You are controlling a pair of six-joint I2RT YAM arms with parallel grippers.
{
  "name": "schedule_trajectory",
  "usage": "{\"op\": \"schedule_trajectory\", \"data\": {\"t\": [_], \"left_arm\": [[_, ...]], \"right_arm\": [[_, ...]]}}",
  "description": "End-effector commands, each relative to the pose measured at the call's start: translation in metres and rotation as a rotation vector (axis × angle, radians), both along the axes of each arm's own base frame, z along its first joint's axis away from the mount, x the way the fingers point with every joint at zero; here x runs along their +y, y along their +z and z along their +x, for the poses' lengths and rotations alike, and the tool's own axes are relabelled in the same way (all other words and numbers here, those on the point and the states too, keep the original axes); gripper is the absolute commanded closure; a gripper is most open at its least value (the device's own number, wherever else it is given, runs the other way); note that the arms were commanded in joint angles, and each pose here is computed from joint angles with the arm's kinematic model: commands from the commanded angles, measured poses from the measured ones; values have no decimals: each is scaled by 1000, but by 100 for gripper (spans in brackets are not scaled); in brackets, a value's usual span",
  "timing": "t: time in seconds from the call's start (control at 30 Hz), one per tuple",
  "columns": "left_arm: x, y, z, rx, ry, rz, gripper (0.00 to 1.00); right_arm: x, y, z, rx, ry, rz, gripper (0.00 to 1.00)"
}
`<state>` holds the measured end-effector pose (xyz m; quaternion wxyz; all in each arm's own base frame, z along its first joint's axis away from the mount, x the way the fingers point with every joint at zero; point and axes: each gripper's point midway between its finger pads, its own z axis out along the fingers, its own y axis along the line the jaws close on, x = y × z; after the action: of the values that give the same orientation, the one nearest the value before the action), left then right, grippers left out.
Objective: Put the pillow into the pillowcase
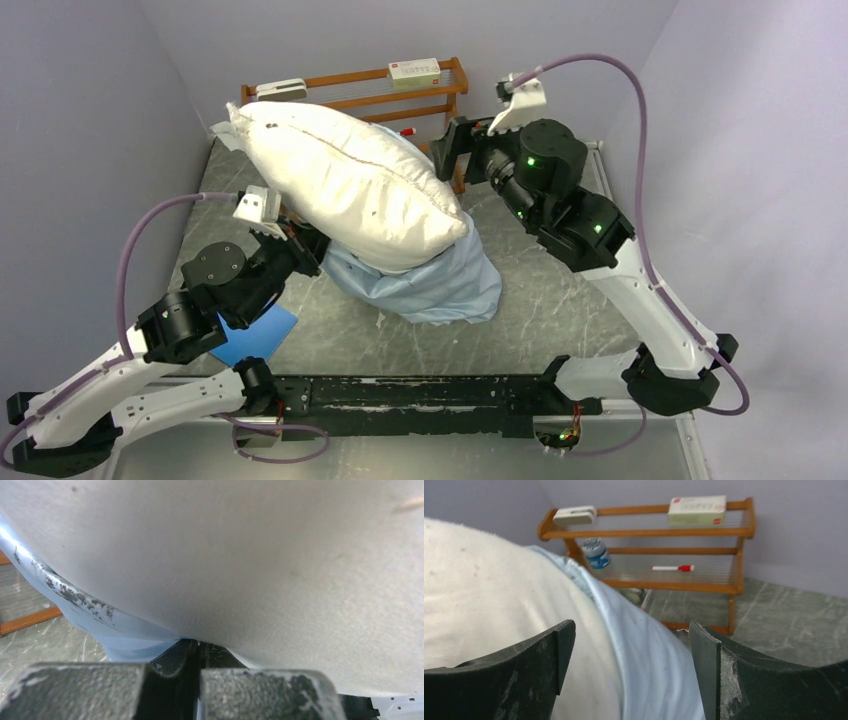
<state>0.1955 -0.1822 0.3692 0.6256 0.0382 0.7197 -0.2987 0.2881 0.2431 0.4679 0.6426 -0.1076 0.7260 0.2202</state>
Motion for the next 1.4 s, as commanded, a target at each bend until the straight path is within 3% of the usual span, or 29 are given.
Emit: {"op": "schedule_trajectory", "data": {"t": [0.0, 0.2, 0.37, 0.7, 0.83, 0.9, 0.93, 1.03, 1.13, 1.37], "left_arm": [[-5, 22, -4, -51, -42, -37, 95], [-8, 28, -8, -72, -77, -43, 95], [-14, 33, -10, -83, -107, -44, 95], [-21, 41, -11, -80, -132, -62, 95], [-21, 43, -10, -86, -127, -66, 95], [-22, 45, -10, -91, -130, -71, 95], [-23, 45, -9, -92, -128, -72, 95], [-23, 50, -7, -95, -120, -84, 95], [-26, 67, -6, -126, -120, -140, 95], [-35, 167, -12, -257, -173, -310, 95]], "right_arm": [[-39, 30, 4, -80, -146, 6, 12], [-3, -30, 18, 81, 8, -144, 12], [-2, -58, 23, 205, 185, -113, 19], [21, -100, 0, 344, 457, -127, 17], [15, -100, 15, 333, 370, -135, 27], [21, -93, 14, 320, 402, -121, 39], [24, -88, 13, 314, 420, -105, 51], [32, -76, 14, 279, 440, -49, 98], [28, -42, 13, 155, 416, 32, 100], [-22, 101, -21, -204, 269, 314, 100]]}}
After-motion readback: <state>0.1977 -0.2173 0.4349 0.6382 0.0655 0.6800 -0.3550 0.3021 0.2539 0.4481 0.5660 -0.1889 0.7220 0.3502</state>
